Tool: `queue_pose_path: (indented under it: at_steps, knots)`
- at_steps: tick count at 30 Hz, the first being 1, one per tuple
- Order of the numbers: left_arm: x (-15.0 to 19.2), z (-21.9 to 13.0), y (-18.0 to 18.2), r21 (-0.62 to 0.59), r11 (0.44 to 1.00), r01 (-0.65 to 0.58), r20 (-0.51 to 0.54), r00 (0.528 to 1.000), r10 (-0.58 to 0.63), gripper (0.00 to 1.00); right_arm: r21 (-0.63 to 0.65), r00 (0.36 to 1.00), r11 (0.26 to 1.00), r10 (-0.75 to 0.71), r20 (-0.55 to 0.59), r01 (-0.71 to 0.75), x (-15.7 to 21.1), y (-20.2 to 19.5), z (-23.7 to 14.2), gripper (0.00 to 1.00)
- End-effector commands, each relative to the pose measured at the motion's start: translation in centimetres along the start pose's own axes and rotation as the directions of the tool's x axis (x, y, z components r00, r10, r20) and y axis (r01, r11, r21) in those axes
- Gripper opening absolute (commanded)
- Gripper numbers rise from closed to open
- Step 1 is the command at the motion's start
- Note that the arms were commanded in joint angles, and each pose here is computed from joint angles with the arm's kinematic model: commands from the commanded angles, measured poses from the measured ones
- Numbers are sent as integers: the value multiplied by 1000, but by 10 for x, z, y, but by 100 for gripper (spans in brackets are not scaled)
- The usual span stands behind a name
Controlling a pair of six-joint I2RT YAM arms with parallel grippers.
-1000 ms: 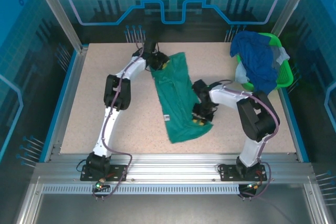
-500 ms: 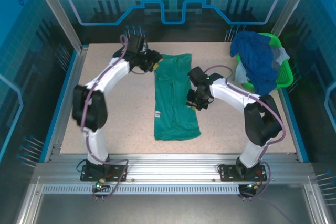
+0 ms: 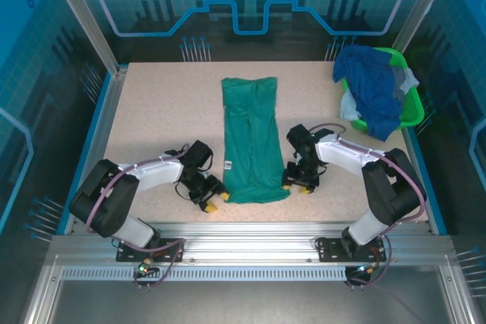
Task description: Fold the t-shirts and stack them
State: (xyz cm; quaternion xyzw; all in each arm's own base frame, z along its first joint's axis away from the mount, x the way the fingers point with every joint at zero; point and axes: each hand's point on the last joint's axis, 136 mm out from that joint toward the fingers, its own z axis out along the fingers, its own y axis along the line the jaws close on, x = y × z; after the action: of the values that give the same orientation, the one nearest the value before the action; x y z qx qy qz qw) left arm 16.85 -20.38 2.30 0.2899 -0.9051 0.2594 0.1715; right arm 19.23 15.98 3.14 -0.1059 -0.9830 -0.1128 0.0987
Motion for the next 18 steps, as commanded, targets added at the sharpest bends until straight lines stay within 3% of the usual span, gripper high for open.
queue_pose_path:
  at_steps: [1,10,18]
  knots:
    - [3,-2,-22,87,996,-19,12,1000,18,50,-90,1000,995,30,-5,-30,2,11,-4,52]
    - [0,-18,-28,102,994,-46,92,995,37,51,-116,997,990,76,-19,-78,8,7,2,55]
    - [-7,-4,-21,81,997,-17,74,997,11,50,-147,993,983,102,-63,-110,5,22,16,49]
